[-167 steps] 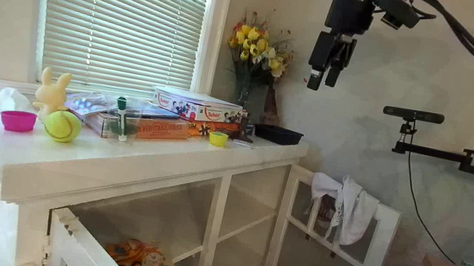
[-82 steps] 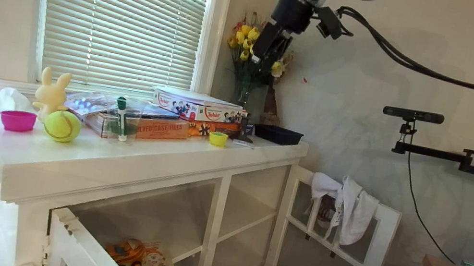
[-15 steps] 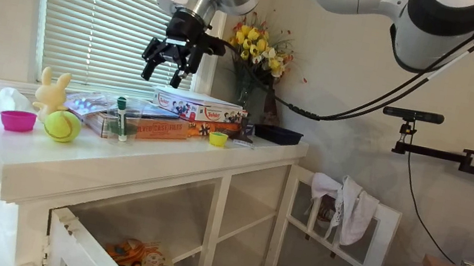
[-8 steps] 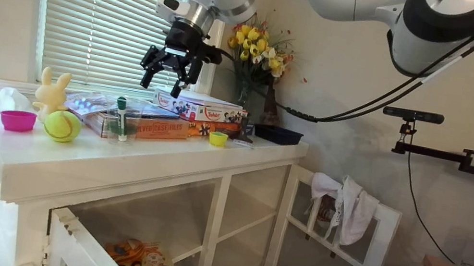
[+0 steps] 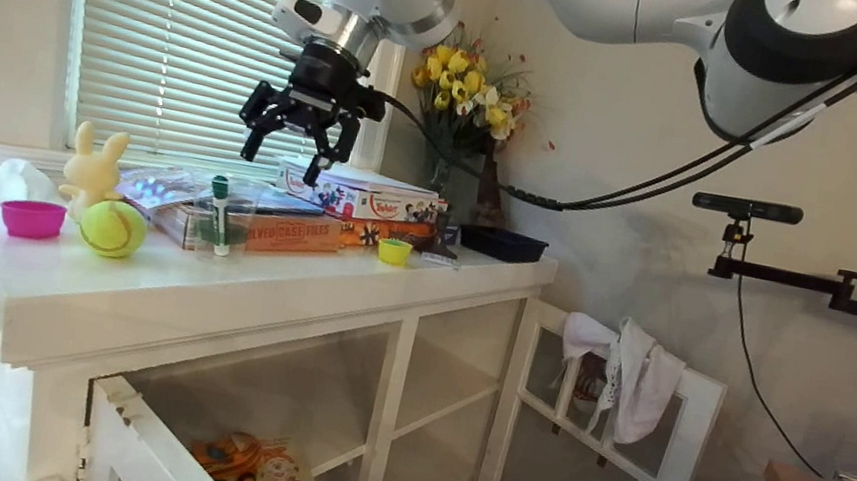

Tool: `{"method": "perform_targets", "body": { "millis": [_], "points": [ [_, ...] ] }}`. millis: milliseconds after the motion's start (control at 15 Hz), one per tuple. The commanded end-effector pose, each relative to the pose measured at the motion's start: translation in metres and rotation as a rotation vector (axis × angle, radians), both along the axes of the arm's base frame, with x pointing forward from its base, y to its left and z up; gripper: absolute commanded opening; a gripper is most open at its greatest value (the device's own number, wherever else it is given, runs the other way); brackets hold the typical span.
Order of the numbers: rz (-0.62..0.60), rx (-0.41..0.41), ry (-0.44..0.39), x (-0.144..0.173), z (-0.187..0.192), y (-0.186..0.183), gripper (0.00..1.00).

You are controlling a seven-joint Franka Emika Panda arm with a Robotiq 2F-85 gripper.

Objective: Move the marker to the orange box close to it

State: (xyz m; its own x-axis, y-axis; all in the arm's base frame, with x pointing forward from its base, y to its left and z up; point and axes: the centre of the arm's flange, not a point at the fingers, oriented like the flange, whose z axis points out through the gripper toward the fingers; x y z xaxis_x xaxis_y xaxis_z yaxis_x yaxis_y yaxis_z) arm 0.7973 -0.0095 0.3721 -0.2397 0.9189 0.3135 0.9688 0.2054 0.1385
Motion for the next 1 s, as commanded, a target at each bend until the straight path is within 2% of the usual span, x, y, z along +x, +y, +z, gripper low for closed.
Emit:
{"method": "perform_targets", "body": {
  "millis": [0,67,133,200,267,400,467,533,667,733,800,933],
  "points": [
    [0.058,-0.022,-0.055,0.035,0.014,0.011,0.89],
    [0.064,-0.023,-0.062,0.036,0.016,0.014,0.89],
    [0.071,-0.020,-0.067,0.039,0.018,0.016,0.78],
    [0.079,-0.020,-0.071,0.041,0.018,0.017,0.78],
    [0.086,-0.020,-0.076,0.043,0.018,0.018,0.61],
    [0.098,-0.024,-0.084,0.044,0.018,0.016,0.48],
    [0.102,-0.027,-0.088,0.045,0.019,0.015,0.46],
    [0.107,-0.030,-0.093,0.046,0.020,0.014,0.31],
    [0.118,-0.037,-0.104,0.047,0.020,0.012,0.33],
    [0.125,-0.040,-0.107,0.049,0.020,0.011,0.31],
    [0.129,-0.042,-0.109,0.051,0.019,0.011,0.34],
    [0.145,-0.039,-0.112,0.056,0.016,0.012,0.35]
  ]
}}
